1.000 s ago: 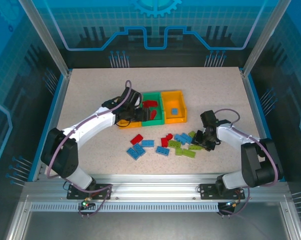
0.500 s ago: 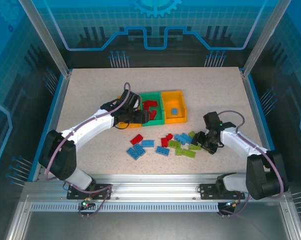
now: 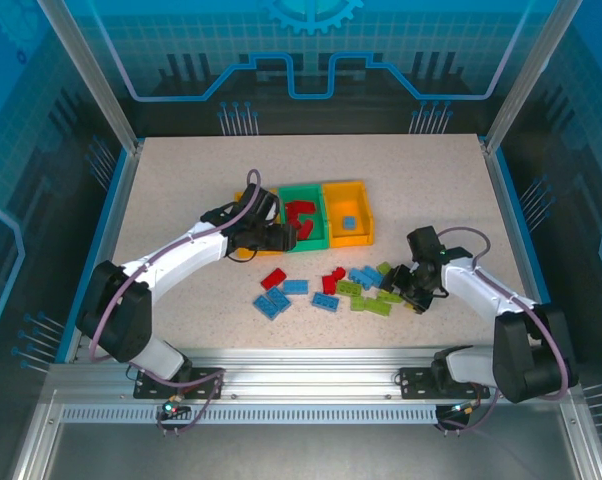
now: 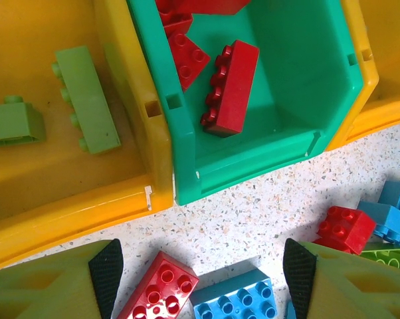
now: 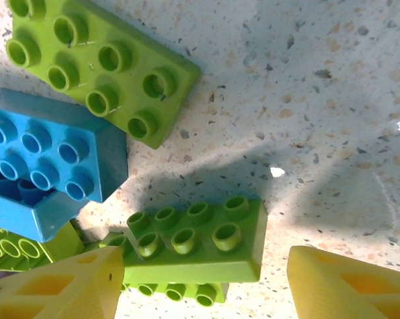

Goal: Sort the legos into containers by color

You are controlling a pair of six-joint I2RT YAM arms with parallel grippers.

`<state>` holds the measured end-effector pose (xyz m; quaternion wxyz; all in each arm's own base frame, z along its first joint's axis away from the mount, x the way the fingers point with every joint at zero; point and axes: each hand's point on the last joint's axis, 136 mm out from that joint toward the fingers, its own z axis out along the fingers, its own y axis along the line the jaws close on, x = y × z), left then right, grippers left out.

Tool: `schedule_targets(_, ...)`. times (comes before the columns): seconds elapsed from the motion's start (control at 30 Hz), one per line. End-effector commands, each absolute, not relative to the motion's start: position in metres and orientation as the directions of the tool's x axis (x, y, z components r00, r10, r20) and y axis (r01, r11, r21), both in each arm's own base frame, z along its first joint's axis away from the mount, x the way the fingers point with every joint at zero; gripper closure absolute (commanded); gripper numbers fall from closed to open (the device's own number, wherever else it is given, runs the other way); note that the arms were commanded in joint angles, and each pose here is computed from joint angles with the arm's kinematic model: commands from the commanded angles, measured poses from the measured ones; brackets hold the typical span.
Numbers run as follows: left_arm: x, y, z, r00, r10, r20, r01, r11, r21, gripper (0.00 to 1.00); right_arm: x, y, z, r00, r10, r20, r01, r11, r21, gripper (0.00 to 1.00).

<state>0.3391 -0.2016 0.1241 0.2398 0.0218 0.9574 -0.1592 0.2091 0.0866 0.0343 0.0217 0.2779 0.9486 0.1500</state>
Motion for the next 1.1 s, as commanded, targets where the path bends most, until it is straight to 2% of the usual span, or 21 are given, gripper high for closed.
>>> schedule_targets(0.0, 0.342, -0.200, 0.133, -0.867, -0.037, -0.498, 0.126, 0.949, -0.290, 0.31, 0.207, 0.092, 0.028, -0.826, 0.558, 0.082, 0.554, 0.775, 0.304, 0.34)
schedule_targets(0.37, 0.340, -0.199, 0.130, -0.871, -0.038, -0.490, 0.120, 0.950, -0.287, 0.31, 0.214, 0.089, 0.014, -0.807, 0.586, 0.073, 0.582, 0.768, 0.268, 0.40)
schedule_targets(1.07, 0.335, -0.194, 0.124, -0.876, -0.037, -0.481, 0.110, 0.956, -0.273, 0.31, 0.229, 0.066, 0.021, -0.770, 0.638, -0.011, 0.620, 0.752, 0.222, 0.56)
